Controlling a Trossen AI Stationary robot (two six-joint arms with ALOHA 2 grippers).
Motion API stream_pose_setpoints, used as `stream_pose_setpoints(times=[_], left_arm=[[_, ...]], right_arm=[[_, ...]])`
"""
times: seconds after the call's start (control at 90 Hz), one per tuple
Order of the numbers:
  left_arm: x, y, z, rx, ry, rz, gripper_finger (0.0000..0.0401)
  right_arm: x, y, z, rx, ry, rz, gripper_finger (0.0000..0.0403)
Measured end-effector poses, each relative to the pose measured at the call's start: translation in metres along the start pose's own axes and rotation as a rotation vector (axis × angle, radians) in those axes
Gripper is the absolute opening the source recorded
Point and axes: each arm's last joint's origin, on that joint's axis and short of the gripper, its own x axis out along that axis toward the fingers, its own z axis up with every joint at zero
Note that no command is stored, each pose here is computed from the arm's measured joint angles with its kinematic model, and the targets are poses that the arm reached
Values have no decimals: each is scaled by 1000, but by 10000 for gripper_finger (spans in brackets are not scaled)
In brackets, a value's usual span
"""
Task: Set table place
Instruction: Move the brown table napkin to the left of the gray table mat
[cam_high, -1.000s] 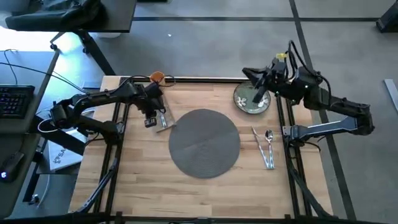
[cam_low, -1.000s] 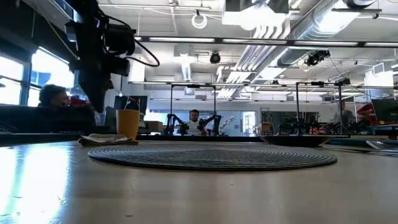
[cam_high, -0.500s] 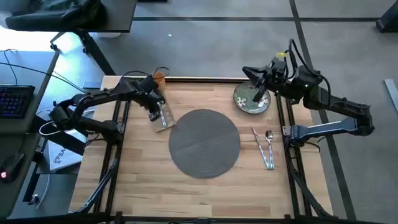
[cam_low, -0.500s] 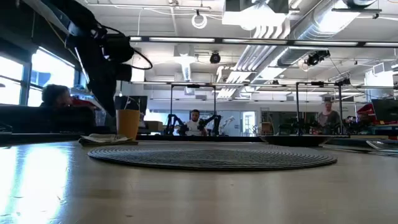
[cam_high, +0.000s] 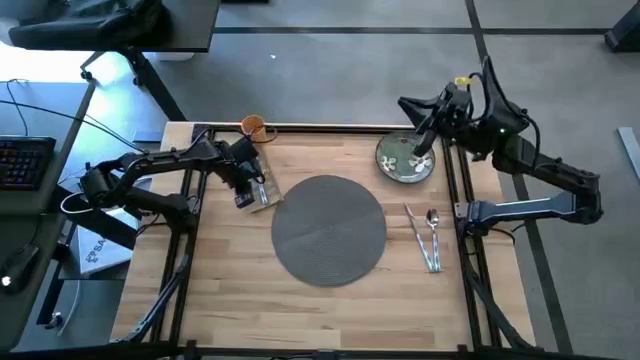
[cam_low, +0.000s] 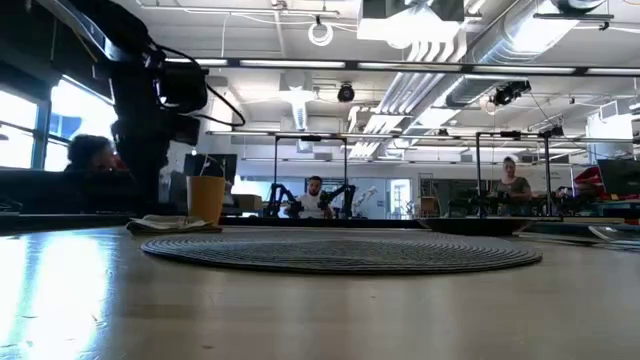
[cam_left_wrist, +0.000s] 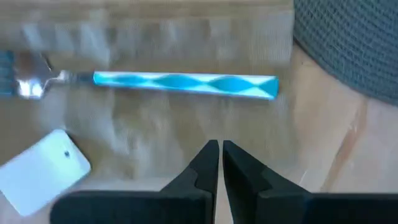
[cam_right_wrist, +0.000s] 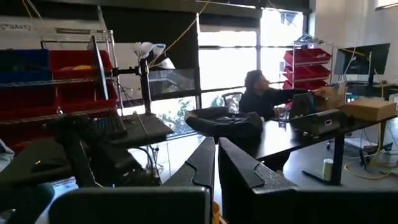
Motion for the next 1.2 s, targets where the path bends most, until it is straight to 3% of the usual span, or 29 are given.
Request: stream_pose_setpoints(times=[0.311, 0.6, 0.9, 1.2], left_arm=[[3, 4, 10, 15, -88, 32, 5], [26, 5, 1, -19, 21, 1, 5], [31, 7, 7, -38, -74, 23, 5], [46, 2, 6, -33, 10, -7, 5]], right_arm=[[-1, -2, 2, 29, -13, 17, 0], [-1, -1, 5, 47, -43, 38, 0], [-1, -1, 5, 45, -48, 42, 0], [-4, -1, 8, 46, -64, 43, 0]])
